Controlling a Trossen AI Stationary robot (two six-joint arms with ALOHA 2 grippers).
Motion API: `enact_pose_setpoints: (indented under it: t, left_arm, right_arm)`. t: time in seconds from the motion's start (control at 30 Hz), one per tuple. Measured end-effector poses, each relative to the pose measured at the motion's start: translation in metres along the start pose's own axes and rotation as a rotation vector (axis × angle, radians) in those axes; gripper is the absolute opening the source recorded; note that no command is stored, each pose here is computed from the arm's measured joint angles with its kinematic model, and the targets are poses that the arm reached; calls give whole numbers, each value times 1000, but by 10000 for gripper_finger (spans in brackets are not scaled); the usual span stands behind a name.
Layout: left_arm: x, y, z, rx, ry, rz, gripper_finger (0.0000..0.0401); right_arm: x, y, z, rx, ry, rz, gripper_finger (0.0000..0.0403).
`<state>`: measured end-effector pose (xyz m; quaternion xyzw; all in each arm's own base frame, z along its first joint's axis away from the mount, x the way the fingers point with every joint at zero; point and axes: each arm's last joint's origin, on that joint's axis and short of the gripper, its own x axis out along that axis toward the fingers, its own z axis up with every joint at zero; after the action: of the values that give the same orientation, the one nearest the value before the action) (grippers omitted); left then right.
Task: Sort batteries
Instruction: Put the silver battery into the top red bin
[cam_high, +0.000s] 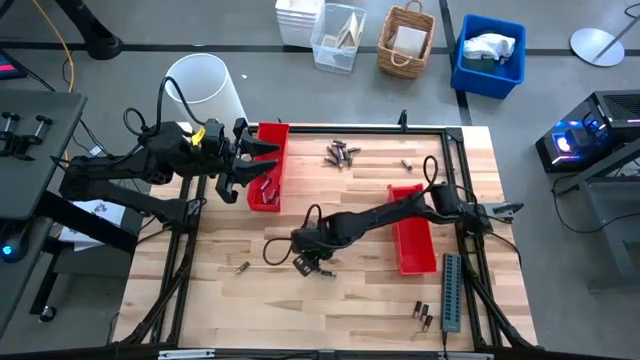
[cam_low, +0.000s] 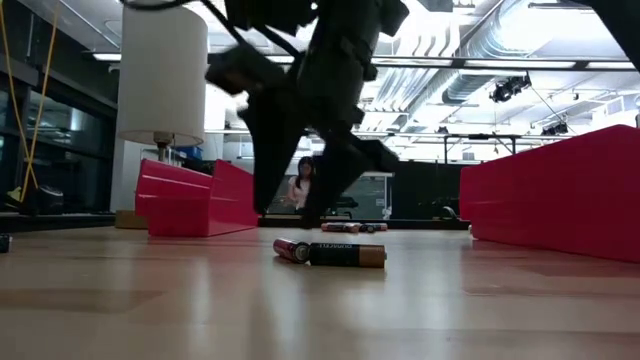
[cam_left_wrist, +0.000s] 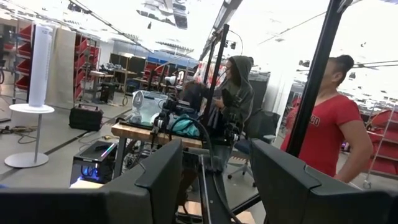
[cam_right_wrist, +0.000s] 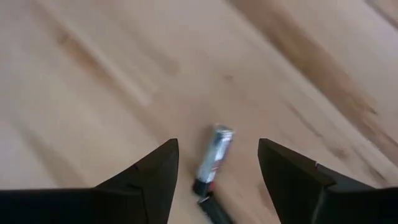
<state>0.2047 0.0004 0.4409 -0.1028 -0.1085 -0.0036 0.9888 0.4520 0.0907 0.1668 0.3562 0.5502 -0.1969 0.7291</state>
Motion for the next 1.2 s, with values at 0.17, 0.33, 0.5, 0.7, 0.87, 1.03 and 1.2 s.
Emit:
enact_pose_setpoints:
  t: [0.17, 0.33, 0.5, 0.7, 0.87, 1.03, 1.2]
  left_arm:
    - [0, 0, 0, 0, 0, 0, 179]
    - [0, 0, -1, 0, 8, 1, 179]
    - [0, 0, -1, 0, 8, 1, 179]
    - [0, 0, -1, 0, 11, 2, 179]
    - [0, 1, -2, 1, 16, 6, 179]
    - [0, 4, -1, 9, 12, 19, 179]
    - [0, 6, 0, 14, 8, 32, 179]
  right_arm:
    - [5, -3, -6, 64, -30, -47, 212]
    - [7, -2, -11, 84, -29, -54, 211]
    - [15, -1, -15, 78, -25, -71, 211]
    - [35, -6, -16, 71, 1, -113, 211]
    - [40, -13, -18, 25, -21, -205, 173]
    - [37, -20, -3, -76, 0, -225, 35]
    - [24, -28, 38, -117, -96, -222, 35]
